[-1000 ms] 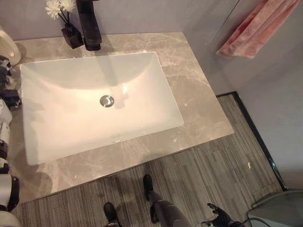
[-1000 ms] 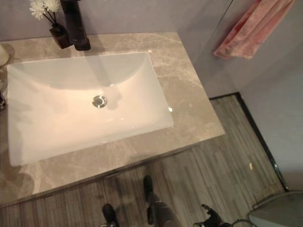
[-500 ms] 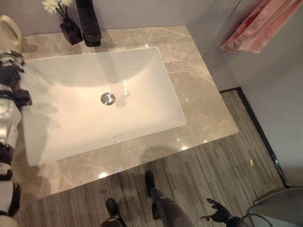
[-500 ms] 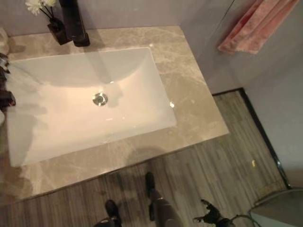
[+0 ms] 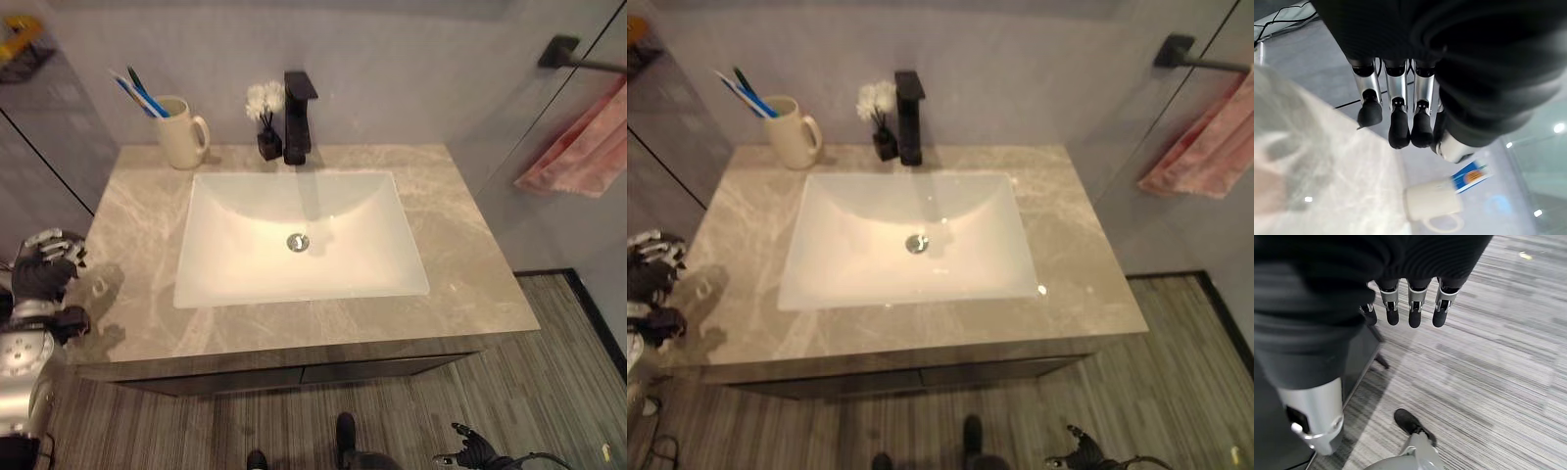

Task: Put brush and paste in cup on sink, flatten towel.

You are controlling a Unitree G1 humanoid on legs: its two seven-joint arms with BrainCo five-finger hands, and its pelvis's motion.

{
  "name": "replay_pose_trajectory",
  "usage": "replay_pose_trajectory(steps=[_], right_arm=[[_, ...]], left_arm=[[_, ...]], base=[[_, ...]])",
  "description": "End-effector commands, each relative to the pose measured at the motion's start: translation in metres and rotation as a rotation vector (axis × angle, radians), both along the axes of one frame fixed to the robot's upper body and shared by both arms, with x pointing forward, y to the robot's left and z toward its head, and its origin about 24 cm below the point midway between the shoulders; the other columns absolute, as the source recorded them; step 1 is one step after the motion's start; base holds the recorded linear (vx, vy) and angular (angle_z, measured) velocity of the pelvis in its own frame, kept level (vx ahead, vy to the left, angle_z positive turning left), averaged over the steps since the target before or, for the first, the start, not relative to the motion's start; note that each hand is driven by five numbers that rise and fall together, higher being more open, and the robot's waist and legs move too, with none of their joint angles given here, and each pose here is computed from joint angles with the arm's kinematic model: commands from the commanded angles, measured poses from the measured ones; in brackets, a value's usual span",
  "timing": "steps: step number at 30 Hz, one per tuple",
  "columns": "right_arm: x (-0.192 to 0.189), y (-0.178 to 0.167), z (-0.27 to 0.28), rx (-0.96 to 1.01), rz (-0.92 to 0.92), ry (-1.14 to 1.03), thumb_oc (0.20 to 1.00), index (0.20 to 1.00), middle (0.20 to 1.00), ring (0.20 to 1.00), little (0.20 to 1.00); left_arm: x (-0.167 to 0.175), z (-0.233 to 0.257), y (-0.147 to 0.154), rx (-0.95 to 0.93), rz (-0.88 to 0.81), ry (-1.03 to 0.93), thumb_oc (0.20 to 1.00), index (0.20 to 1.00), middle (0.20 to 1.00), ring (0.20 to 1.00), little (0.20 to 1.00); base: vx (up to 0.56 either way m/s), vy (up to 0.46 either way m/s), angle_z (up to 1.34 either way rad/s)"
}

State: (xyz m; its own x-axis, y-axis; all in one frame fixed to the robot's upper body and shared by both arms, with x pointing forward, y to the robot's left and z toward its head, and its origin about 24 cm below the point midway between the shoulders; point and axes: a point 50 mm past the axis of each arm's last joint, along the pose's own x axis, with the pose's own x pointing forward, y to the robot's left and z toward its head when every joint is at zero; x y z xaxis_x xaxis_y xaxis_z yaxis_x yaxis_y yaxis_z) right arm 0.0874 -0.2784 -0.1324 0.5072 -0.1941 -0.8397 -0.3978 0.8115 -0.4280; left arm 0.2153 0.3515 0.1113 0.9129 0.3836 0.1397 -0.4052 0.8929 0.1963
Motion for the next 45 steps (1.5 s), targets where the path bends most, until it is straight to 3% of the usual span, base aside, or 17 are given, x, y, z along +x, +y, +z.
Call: replay_pose_trajectory(steps=[1,10,21,32,45], right_arm=[[0.011,-0.009,0.004,-0.035,-0.017,-0.026,1.000,1.000,1.000,1.000,1.000],[0.013,-0.004,0.003,-0.025,-0.025,-0.032,1.000,1.000,1.000,1.000,1.000],[0.009,0.006,-0.003,0.005,-0.027,-0.016,1.000,1.000,1.000,1.000,1.000],[-0.006,-0.024,0.002,-0.084,-0.121,0.008,1.000,1.000,1.000,1.000,1.000],[-0.020,-0.040,0.001,-0.145,-0.206,0.071,1.000,1.000,1.000,1.000,1.000]], left_arm=[[0.009,0.034,-0.007,0.072,-0.076,-0.160,0.200,0.200,0.200,0.200,0.200],[-0.003,0.025,-0.025,0.074,-0.169,-0.136,0.200,0.200,0.200,0.200,0.200],[0.005,0.010,-0.030,0.035,-0.147,-0.116,0.200,0.200,0.200,0.200,0.200],[0.030,0.004,-0.057,-0.070,-0.239,-0.154,0.200,0.200,0.200,0.200,0.200],[0.028,0.015,-0.046,-0.028,-0.213,-0.180,0.200,0.200,0.200,0.200,0.200]], base=[[-0.08,0.121,0.04],[-0.07,0.122,0.04],[-0.03,0.019,-0.12],[0.05,-0.070,0.04],[0.17,0.231,-0.43]])
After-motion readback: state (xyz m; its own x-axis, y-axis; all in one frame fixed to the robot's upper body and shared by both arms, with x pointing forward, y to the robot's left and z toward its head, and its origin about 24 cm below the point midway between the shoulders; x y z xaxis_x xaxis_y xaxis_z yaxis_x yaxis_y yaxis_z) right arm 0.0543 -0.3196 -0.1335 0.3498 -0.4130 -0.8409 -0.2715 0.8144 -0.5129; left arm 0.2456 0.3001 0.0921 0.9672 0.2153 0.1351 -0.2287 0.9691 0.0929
